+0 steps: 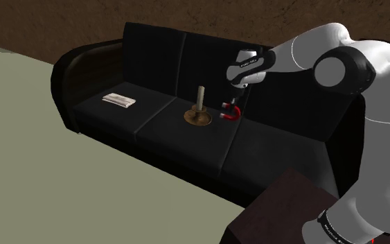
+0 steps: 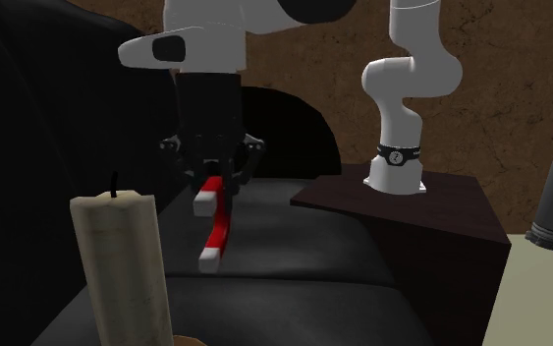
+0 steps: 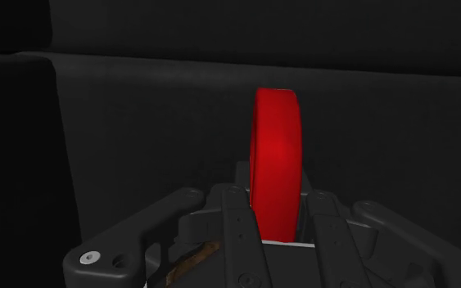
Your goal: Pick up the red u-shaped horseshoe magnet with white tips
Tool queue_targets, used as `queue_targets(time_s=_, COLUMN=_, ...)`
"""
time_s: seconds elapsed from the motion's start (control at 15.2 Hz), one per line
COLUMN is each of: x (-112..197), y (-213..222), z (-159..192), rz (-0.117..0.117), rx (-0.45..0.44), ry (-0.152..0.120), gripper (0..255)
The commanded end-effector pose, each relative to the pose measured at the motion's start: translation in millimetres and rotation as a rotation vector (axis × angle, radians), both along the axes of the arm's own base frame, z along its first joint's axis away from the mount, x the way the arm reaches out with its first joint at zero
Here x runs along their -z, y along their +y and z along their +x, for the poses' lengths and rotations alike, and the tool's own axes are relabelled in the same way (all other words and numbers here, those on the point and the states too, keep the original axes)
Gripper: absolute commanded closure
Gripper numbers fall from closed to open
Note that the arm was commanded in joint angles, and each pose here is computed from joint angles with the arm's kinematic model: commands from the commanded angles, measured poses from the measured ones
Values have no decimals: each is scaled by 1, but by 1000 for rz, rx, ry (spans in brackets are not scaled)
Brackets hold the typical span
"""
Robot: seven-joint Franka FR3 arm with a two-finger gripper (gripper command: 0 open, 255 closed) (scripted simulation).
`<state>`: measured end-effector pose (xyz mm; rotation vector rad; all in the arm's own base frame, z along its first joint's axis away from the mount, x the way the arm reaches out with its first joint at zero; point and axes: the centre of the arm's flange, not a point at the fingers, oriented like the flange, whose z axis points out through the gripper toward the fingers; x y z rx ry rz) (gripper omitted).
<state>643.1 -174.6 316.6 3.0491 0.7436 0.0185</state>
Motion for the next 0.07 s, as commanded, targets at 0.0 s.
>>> queue_targets(time_s=0.0, x=-3, y=0, z=0, rz=0, rx=0, ry=0, gripper=255)
